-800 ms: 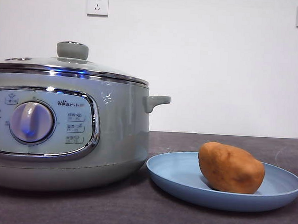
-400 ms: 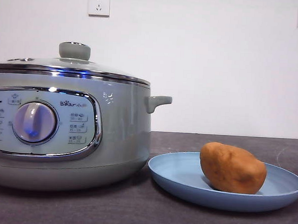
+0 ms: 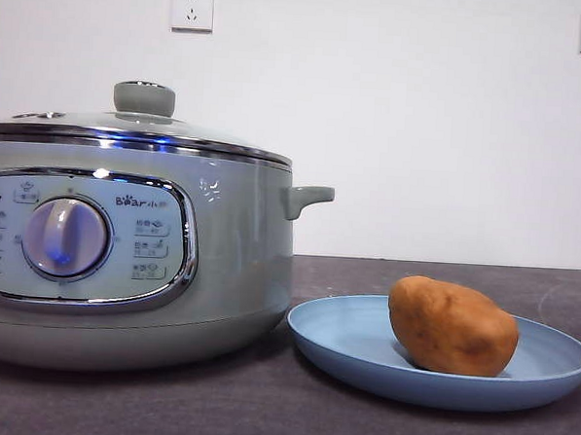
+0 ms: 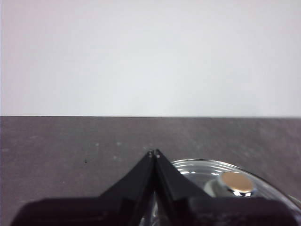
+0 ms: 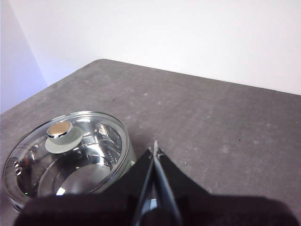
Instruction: Take the potato out from the steamer,put the potato on the plate,close the lid
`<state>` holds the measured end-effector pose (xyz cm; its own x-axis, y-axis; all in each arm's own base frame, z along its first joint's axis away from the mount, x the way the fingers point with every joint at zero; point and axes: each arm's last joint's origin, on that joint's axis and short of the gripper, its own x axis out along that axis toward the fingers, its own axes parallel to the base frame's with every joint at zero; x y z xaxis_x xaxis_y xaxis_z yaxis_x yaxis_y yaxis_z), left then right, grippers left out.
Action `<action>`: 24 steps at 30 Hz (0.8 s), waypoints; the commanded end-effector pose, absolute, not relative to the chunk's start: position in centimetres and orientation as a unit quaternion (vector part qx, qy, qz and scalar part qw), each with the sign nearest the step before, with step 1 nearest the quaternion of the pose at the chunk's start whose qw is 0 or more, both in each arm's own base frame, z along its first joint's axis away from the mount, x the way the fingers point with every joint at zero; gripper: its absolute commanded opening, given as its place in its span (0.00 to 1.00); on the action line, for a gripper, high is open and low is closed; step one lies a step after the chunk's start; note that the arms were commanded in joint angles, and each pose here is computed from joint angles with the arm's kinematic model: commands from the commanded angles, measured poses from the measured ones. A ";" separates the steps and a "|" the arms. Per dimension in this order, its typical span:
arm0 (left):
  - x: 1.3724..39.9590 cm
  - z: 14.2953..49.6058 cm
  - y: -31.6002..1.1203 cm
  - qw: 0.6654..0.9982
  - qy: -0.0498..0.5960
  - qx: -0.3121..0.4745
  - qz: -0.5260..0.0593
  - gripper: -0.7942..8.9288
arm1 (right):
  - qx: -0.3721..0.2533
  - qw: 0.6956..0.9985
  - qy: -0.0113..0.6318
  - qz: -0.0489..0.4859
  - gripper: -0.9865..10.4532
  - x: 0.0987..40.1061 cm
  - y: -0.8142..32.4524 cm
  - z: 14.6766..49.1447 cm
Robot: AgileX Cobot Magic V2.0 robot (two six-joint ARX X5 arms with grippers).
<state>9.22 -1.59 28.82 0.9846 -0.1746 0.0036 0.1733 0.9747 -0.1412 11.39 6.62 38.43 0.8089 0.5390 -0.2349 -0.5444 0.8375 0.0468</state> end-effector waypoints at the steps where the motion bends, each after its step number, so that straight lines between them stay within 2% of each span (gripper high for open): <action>1: 9.5 25.6 -1.4 0.991 -0.025 -0.107 -0.077 0.08 | -0.009 0.952 0.118 0.284 0.09 11.4 6.6 38.5; 6: 9.5 22.1 -1.1 0.987 -0.060 -0.130 -0.070 0.08 | -0.009 0.952 0.118 0.284 0.09 11.4 6.6 38.5; 13: 9.3 18.9 -1.0 0.987 -0.068 -0.134 -0.061 0.08 | -0.009 0.952 0.118 0.284 0.09 11.4 6.6 38.5; 19: 9.5 18.2 -0.9 0.988 -0.055 -0.131 -0.056 0.08 | -0.009 0.952 0.118 0.284 0.09 11.4 6.6 38.5; 24: 9.6 17.1 -0.8 0.991 -0.002 -0.129 -0.033 0.08 | -0.009 0.952 0.118 0.284 0.09 11.4 6.6 38.5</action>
<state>9.52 -0.88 17.61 0.9963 -0.0777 0.0364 0.0844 0.9635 -0.2539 11.41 6.63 38.42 0.8087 0.5388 -0.2361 -0.5444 0.8375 0.0469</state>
